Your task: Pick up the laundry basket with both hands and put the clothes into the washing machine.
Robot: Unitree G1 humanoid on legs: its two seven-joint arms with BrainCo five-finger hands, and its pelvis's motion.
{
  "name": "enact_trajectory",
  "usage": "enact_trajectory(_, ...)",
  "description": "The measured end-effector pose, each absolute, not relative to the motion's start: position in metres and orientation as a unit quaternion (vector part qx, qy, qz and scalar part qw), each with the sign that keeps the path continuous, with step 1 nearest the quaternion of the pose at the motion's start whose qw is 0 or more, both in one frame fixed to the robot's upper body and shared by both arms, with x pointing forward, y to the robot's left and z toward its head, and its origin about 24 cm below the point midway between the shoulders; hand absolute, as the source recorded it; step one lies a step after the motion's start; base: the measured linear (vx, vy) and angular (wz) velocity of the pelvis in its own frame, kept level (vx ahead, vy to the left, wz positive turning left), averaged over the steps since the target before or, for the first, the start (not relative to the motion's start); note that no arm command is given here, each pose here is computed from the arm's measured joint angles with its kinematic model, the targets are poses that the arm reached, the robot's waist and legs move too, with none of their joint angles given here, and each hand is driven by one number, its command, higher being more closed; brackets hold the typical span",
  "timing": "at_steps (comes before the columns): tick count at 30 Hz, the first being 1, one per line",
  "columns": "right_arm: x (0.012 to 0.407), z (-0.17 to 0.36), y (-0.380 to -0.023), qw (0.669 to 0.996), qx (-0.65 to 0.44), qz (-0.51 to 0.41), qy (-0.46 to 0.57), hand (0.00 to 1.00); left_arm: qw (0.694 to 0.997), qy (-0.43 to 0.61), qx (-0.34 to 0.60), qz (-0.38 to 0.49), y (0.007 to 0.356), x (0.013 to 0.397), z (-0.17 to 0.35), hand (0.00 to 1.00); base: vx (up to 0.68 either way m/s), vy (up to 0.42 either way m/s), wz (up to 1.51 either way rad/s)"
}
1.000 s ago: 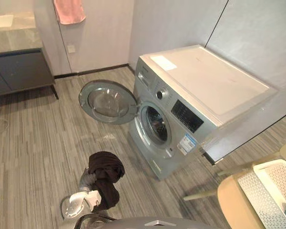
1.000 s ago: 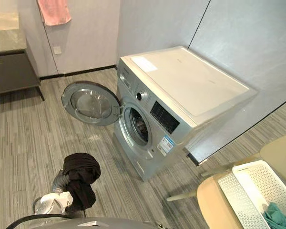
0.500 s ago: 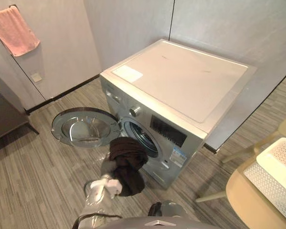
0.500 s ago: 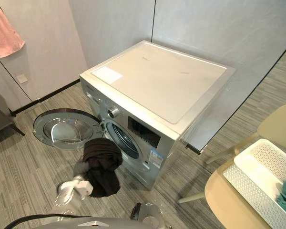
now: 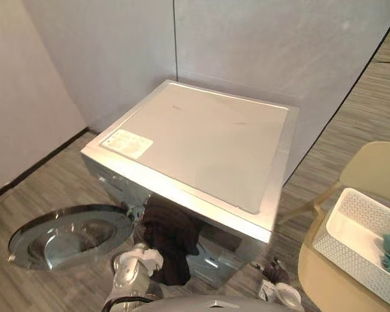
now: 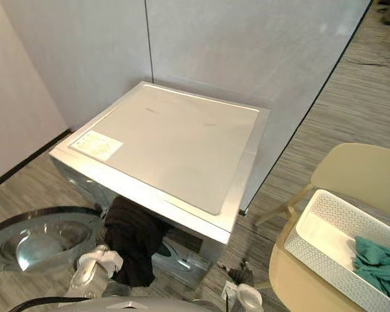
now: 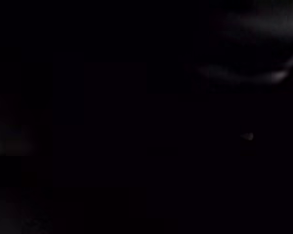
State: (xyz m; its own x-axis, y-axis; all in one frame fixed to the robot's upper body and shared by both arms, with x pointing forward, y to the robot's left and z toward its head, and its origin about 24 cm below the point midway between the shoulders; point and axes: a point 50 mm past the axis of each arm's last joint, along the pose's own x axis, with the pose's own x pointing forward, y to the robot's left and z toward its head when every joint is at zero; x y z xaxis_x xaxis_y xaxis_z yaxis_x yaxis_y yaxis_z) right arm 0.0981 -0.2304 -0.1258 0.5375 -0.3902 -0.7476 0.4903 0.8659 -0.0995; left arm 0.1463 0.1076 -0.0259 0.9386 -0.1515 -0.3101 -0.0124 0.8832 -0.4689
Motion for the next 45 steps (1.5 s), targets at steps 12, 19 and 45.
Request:
enact_trajectory(12,0.077,-0.146,-0.184,0.852,0.112,-0.195,0.472,0.00,0.960,0.202,-0.183,-0.058,0.116,0.162,-0.039,1.00,-0.01,0.245,-0.50)
enact_trajectory(19,0.102,-0.141,-0.200,0.869,0.090,-0.190,0.448,0.00,0.967,0.156,-0.196,-0.053,0.115,0.186,-0.022,1.00,-0.14,-0.014,0.09)
enact_trajectory(45,0.221,-0.038,-0.231,0.956,0.105,-0.227,0.151,0.00,0.968,-0.160,-0.175,0.085,0.179,0.343,0.155,1.00,-0.07,-0.030,-0.06)
